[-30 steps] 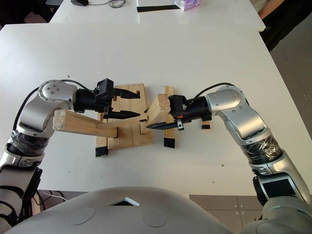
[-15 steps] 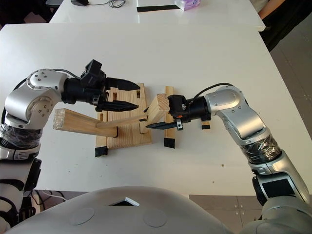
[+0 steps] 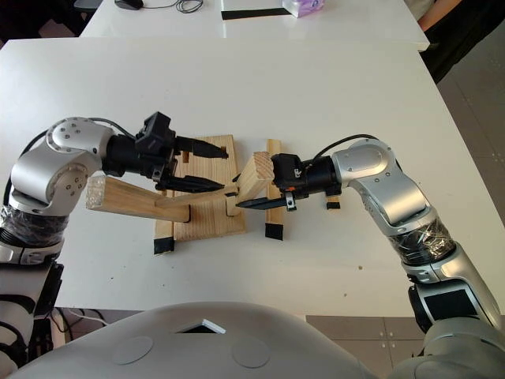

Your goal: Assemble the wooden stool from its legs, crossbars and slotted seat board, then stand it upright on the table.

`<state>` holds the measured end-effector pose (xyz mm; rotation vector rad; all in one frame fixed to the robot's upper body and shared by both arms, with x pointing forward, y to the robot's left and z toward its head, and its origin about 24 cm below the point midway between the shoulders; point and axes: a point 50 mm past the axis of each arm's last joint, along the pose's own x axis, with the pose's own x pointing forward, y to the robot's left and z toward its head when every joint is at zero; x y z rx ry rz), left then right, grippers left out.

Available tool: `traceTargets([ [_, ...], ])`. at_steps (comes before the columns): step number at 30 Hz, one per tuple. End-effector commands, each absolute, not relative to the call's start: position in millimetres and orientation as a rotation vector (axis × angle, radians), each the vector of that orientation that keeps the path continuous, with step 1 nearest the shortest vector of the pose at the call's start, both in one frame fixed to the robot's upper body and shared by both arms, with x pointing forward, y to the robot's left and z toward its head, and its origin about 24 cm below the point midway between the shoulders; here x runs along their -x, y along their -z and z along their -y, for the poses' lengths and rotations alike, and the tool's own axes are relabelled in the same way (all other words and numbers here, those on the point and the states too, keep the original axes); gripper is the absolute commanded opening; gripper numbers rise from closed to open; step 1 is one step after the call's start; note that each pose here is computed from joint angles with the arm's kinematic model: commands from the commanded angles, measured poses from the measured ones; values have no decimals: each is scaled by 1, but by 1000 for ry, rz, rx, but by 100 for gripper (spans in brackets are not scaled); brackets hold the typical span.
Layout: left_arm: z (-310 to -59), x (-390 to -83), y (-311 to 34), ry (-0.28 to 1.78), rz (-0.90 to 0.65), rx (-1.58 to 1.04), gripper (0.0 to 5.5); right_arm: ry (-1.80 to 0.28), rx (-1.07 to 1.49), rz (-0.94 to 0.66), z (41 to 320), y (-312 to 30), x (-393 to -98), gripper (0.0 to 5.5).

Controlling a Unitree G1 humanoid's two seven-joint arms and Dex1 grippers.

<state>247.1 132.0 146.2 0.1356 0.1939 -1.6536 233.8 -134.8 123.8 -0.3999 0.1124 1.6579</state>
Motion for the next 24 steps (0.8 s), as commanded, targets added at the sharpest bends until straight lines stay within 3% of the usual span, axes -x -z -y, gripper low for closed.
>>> traceTargets([
  [1, -137, -246, -123, 1637, -300, -211, 304, -1616, 476, -377, 146, -82, -225, 204],
  [10, -136, -251, -123, 1623, -281, -133, 304, -1614, 476, -379, 147, -81, -224, 204],
  [20, -132, -256, -188, 1632, -47, 33, 304, -1608, 472, -373, 146, -82, -225, 204],
  [24, -132, -253, -189, 1634, -52, 24, 304, -1607, 470, -374, 146, -81, -224, 204],
])
